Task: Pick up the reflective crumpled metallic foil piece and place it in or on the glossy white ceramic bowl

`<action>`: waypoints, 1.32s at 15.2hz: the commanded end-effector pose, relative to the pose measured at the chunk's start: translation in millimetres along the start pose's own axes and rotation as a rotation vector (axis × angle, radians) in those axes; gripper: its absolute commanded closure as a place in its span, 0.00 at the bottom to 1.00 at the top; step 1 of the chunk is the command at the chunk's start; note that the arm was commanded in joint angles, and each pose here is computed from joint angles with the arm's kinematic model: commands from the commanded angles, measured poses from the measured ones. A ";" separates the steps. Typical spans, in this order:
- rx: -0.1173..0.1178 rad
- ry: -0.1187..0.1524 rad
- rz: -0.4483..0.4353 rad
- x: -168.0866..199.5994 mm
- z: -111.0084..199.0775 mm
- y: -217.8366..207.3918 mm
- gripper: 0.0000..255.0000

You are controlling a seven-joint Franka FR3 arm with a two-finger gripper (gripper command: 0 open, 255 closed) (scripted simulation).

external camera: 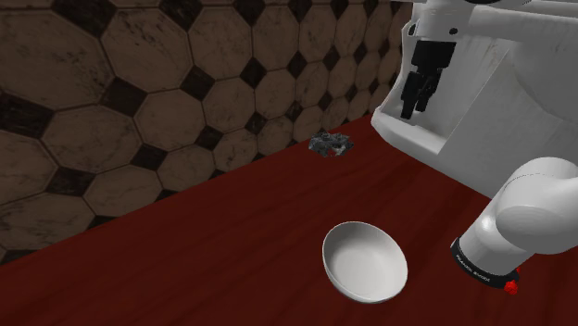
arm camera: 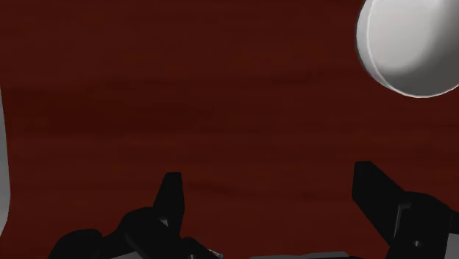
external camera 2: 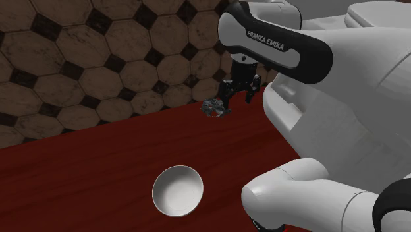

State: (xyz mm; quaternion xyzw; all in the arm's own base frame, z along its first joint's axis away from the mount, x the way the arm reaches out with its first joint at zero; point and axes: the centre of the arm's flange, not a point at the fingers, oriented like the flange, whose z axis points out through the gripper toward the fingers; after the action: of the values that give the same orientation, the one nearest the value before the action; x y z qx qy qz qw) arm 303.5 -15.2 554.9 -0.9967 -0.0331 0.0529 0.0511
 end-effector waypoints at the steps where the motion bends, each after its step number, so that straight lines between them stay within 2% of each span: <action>1: 0.000 0.000 0.000 0.0 0.0 0.0 0.00; 20: -0.010 -0.042 -0.047 206.1 114.0 98.7 0.00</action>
State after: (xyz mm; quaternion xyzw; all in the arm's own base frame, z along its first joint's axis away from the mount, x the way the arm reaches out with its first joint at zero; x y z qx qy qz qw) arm 489.8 -84.1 420.8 -0.9947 -0.0564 0.0713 0.0473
